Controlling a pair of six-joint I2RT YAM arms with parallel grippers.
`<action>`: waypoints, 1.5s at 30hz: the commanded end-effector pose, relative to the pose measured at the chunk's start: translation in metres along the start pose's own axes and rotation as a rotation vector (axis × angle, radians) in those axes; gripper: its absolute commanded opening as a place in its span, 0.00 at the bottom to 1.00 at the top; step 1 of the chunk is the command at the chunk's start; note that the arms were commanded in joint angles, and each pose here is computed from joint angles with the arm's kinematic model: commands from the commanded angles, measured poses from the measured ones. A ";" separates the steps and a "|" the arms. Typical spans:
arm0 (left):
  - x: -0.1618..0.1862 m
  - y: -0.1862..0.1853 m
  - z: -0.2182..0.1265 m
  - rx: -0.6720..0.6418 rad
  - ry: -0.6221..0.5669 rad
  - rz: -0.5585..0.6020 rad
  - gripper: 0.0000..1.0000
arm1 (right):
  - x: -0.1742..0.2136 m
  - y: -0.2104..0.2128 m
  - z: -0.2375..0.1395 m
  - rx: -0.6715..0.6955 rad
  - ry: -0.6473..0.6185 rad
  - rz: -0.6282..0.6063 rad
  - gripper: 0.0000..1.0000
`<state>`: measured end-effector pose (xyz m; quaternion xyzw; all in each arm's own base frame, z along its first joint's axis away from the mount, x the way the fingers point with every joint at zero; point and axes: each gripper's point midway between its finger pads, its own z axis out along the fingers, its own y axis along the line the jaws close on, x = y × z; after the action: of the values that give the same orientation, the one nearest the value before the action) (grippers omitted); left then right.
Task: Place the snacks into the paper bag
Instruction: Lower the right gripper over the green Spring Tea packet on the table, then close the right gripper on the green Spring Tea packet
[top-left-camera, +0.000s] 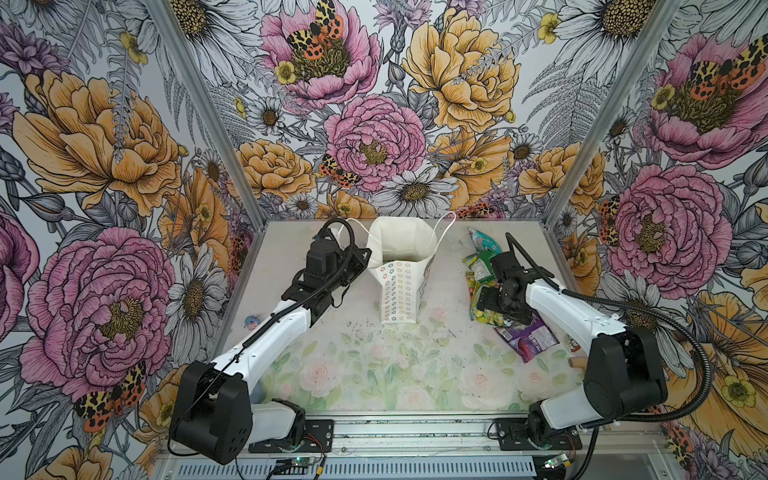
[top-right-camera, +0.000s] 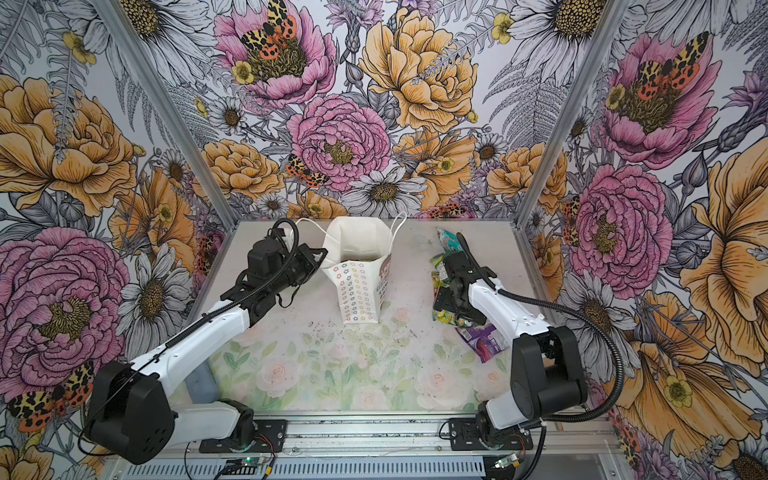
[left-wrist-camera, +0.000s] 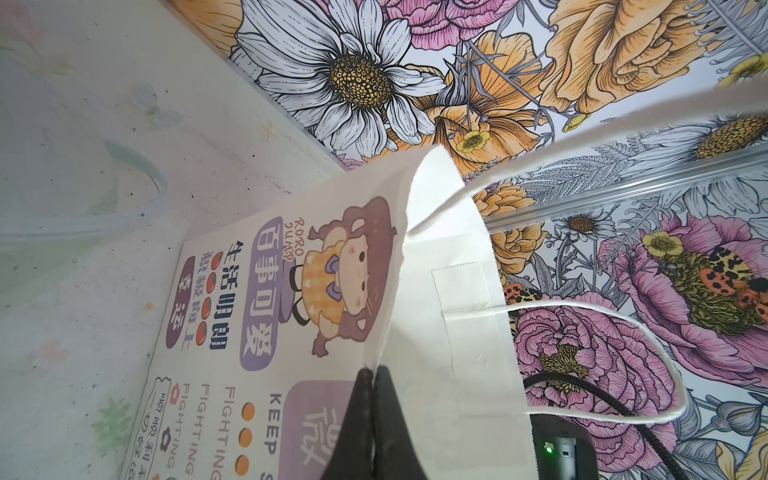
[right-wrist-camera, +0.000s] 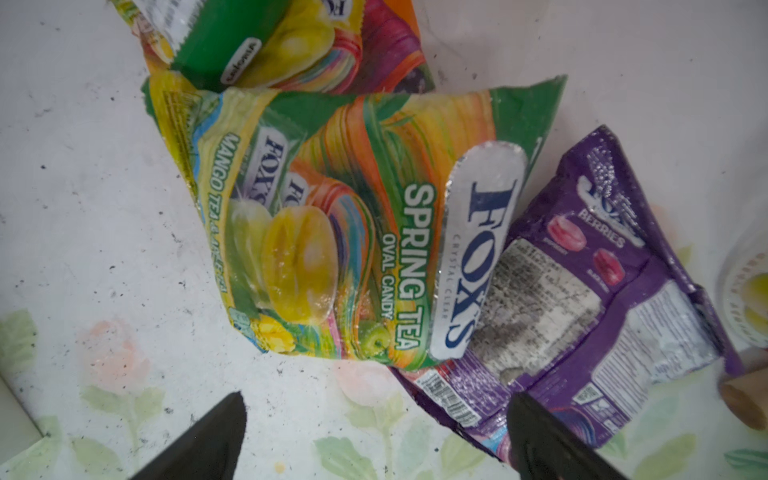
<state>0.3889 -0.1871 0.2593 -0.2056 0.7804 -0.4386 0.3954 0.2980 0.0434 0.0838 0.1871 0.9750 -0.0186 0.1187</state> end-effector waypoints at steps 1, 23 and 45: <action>0.002 0.002 0.004 0.002 0.012 -0.005 0.00 | -0.020 0.003 0.003 0.001 -0.046 0.019 1.00; 0.001 0.002 0.004 -0.010 0.009 0.001 0.00 | -0.029 0.014 0.056 0.002 0.029 0.018 1.00; 0.000 0.000 0.005 -0.008 0.009 0.003 0.00 | -0.007 0.011 0.077 -0.008 0.094 -0.001 0.55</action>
<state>0.3903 -0.1879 0.2556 -0.2067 0.7828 -0.4365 0.3923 0.3405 0.0460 0.0372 0.1904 0.9759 -0.0046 0.1067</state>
